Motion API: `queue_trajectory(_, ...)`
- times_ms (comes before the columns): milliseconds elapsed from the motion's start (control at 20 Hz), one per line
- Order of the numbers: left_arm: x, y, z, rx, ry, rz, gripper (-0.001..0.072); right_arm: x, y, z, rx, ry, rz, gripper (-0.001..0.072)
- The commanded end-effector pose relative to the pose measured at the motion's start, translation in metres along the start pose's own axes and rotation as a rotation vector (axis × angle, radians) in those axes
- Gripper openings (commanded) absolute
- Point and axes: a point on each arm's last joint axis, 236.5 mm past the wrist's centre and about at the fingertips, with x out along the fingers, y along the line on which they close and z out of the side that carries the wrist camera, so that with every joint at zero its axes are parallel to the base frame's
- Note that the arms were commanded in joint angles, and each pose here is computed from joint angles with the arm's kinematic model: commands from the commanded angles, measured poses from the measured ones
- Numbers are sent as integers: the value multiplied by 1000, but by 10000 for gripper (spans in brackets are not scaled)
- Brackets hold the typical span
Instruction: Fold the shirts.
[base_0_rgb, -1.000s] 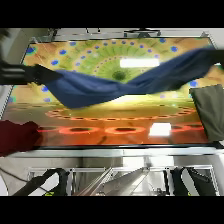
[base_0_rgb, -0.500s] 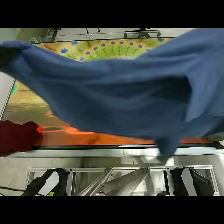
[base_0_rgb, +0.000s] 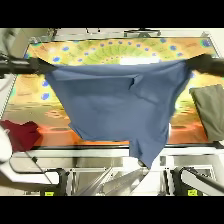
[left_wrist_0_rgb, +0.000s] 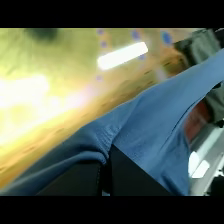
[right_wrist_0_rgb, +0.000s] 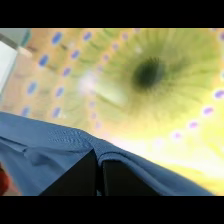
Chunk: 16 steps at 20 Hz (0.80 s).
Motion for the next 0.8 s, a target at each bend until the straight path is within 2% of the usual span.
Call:
queue_trajectory(0, 70, 123, -23, -132, 64, 61, 22, 95, -98, -42, 128, 56, -50, 14)
queue_trajectory(150, 105, 190, -17, -168, 28, 92, 23, 145, -145, -39, 234, -37, -8, 14)
queue_trajectory(250, 122, 211, -6, -155, -5, 94, 22, 162, -162, -32, 269, -93, 31, 14)
queue_trajectory(500, 138, 216, 9, -36, -40, 138, 22, 174, -178, -23, 272, -123, 37, 13)
queue_trajectory(750, 138, 225, -26, -61, 57, 166, 22, 172, -197, -70, 231, 70, -60, 13)
